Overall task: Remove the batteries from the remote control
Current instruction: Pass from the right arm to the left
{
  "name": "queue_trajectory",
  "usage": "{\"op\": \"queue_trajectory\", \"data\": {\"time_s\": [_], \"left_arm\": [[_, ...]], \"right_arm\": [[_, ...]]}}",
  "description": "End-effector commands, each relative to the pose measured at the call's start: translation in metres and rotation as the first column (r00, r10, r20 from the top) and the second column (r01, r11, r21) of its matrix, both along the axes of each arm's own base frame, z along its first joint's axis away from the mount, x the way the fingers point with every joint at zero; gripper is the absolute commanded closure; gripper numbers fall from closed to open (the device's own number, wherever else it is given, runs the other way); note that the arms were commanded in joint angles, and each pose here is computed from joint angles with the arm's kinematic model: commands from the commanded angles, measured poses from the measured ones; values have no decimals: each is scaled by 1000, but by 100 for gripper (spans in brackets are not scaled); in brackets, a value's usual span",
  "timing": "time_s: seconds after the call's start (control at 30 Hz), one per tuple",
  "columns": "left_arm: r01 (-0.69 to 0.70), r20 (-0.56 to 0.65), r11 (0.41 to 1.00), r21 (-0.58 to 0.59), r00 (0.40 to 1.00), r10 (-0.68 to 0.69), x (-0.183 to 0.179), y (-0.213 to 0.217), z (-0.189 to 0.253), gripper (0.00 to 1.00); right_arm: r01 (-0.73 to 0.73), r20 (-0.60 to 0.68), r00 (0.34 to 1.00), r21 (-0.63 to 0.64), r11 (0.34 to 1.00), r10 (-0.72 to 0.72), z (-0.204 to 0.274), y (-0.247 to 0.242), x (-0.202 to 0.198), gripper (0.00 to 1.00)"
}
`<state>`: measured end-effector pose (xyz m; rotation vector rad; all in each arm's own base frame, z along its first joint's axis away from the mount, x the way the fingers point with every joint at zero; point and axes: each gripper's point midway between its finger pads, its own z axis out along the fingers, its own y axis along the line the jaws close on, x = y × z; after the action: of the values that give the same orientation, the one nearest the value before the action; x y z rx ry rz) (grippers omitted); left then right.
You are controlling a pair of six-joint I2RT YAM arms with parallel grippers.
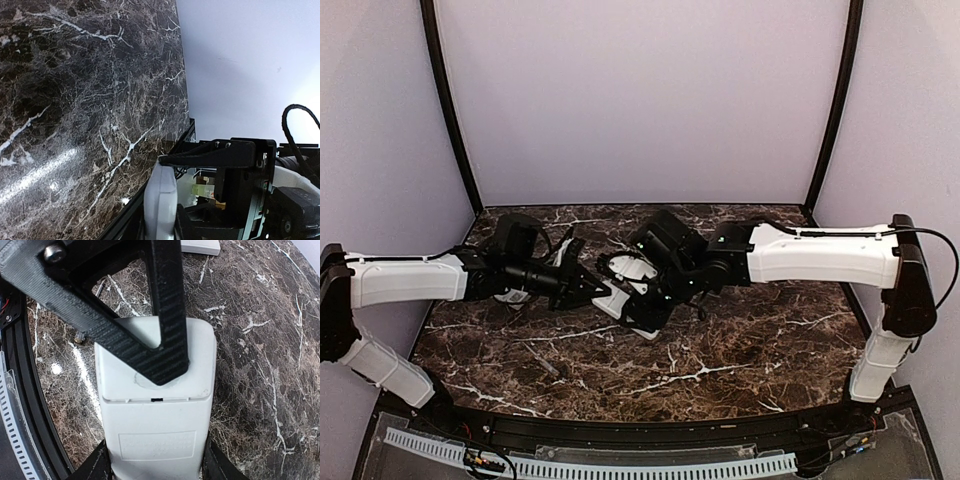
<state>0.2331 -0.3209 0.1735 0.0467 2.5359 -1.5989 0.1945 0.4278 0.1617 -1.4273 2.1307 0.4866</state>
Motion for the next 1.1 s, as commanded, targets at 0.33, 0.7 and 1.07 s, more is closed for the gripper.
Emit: {"op": "queue_trajectory", "data": {"time_s": [0.33, 0.7, 1.07], "left_arm": [[9, 14, 998, -66, 1000, -8, -3, -7, 11, 100], [-129, 144, 990, -52, 980, 136, 11, 14, 29, 100], [-243, 350, 961, -132, 896, 274, 15, 50, 70, 100]], "right_arm": [[53, 45, 997, 49, 997, -56, 16, 4, 7, 70], [184, 55, 979, 154, 971, -194, 43, -12, 15, 7], [466, -233, 884, 519, 716, -406, 108, -22, 26, 7]]}}
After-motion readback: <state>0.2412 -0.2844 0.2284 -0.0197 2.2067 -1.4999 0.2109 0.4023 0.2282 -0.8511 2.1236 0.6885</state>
